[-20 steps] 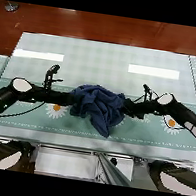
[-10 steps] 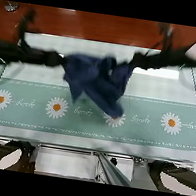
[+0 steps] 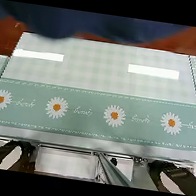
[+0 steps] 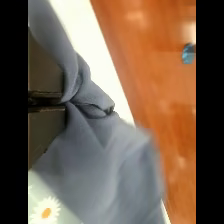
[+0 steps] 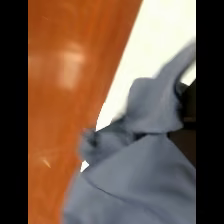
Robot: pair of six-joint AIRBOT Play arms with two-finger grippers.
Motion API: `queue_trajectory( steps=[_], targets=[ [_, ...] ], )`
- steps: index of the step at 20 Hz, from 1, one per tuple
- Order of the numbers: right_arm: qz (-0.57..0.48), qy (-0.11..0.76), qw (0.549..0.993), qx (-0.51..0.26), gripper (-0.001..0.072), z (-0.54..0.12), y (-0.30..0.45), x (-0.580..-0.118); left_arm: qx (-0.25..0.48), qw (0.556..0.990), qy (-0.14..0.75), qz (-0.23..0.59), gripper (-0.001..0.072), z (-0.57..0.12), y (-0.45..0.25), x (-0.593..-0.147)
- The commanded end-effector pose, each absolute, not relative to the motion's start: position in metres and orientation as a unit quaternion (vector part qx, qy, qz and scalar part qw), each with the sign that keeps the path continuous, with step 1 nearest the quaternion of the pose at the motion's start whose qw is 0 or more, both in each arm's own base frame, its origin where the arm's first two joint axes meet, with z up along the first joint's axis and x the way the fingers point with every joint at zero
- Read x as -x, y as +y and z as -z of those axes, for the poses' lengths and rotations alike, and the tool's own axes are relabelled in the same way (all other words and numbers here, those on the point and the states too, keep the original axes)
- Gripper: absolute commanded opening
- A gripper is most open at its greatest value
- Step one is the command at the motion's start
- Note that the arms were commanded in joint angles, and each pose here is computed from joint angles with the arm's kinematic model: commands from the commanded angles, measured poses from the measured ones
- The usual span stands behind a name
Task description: Fold the shirts.
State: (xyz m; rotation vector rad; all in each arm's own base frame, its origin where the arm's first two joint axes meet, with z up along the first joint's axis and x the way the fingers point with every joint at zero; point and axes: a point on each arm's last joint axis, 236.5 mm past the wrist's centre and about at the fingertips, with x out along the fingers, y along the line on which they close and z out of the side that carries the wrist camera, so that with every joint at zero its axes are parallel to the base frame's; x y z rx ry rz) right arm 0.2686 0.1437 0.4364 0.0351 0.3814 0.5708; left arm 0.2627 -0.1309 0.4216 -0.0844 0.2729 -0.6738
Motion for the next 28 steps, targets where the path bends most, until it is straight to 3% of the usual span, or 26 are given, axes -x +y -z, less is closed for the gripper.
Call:
queue_trajectory(
  steps=[1,7,11,13,18,21,22,23,24,25,26,28],
  targets=[
    [-0.270,0.178,0.946,0.007,0.0032,-0.438,0.124,-0.205,0.013,0.935,0.146,0.321,0.0022,-0.416,-0.136,-0.207],
    [-0.262,0.295,0.918,-0.028,0.0032,-0.344,0.124,-0.195,0.107,0.887,0.310,0.324,0.0022,-0.270,-0.140,-0.192],
    [-0.243,0.425,0.870,-0.054,0.0032,-0.237,0.130,-0.214,0.221,0.782,0.491,0.314,0.0022,-0.115,-0.145,-0.181],
    [-0.225,0.457,0.857,-0.072,0.0032,-0.186,0.133,-0.239,0.263,0.749,0.532,0.294,0.0023,-0.050,-0.150,-0.183],
    [-0.144,0.489,0.858,-0.070,0.0032,-0.095,0.120,-0.340,0.275,0.776,0.527,0.210,0.0023,0.029,-0.147,-0.244],
    [-0.109,0.529,0.831,-0.134,0.0033,-0.058,0.111,-0.396,0.272,0.786,0.523,0.188,0.0024,0.033,-0.146,-0.295],
    [-0.113,0.542,0.817,-0.163,0.0033,-0.051,0.115,-0.408,0.272,0.781,0.529,0.191,0.0072,0.031,-0.148,-0.310],
    [-0.123,0.550,0.803,-0.195,0.0033,-0.048,0.121,-0.421,0.272,0.774,0.537,0.199,0.0287,0.028,-0.152,-0.321],
    [-0.135,0.551,0.792,-0.224,0.0107,-0.049,0.125,-0.432,0.270,0.762,0.549,0.214,0.0612,0.024,-0.158,-0.329],
    [-0.162,0.551,0.784,-0.235,0.0502,-0.055,0.129,-0.438,0.262,0.748,0.565,0.230,0.0701,0.021,-0.160,-0.333],
    [-0.185,0.553,0.781,-0.225,0.0622,-0.062,0.126,-0.439,0.243,0.734,0.585,0.244,0.0702,0.018,-0.156,-0.334],
    [-0.166,0.570,0.779,-0.201,0.0625,-0.073,0.089,-0.430,0.206,0.720,0.619,0.237,0.0701,0.015,-0.125,-0.331]
  ],
)
